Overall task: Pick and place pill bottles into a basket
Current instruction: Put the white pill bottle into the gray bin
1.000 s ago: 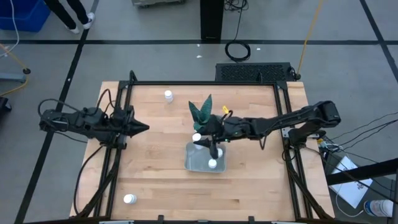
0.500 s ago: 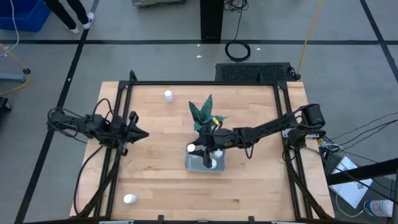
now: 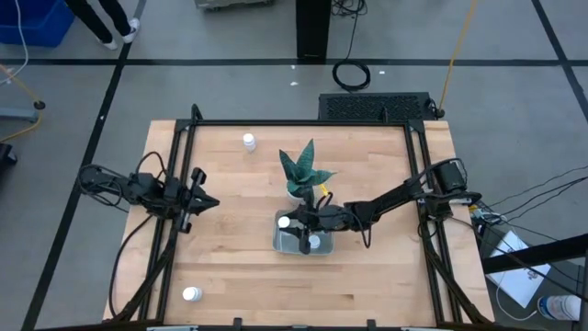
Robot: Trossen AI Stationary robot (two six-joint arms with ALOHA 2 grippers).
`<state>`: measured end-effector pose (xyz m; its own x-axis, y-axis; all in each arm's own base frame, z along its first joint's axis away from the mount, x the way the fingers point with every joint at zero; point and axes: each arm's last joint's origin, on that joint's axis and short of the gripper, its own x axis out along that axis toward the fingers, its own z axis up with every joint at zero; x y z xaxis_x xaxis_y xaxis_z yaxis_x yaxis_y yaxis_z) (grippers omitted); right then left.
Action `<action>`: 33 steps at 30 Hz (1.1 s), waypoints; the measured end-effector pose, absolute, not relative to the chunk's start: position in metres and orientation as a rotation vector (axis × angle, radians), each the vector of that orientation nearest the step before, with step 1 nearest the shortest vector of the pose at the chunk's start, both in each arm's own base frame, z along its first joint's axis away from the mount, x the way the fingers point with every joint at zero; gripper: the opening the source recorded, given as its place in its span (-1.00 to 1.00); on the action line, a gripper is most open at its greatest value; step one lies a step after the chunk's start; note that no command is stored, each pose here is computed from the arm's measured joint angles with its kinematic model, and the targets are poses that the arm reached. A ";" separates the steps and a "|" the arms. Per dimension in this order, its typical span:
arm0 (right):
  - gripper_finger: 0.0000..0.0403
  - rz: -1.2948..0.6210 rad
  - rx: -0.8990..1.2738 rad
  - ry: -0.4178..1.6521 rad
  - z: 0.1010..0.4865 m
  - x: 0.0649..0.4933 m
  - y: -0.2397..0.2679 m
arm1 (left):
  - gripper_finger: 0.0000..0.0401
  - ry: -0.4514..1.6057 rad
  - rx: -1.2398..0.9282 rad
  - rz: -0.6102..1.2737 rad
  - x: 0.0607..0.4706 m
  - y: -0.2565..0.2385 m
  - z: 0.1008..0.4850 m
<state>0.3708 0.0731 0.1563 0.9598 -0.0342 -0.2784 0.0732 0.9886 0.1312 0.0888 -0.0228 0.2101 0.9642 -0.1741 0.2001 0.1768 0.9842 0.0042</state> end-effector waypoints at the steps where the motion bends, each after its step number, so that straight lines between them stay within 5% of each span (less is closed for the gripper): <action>1: -0.26 -0.054 0.138 0.288 0.154 0.370 0.074 | -0.87 -0.196 -0.014 -0.172 0.089 -0.023 0.209; 33: -0.12 -0.095 0.196 0.321 0.125 0.376 0.072 | -0.87 -0.205 -0.049 -0.189 0.093 -0.024 0.193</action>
<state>0.3755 0.0720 0.1250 0.9447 -0.0614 -0.3222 0.1235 0.9766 0.1758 0.0930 -0.0242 0.1933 0.9614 -0.1817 0.2064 0.1917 0.9810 -0.0293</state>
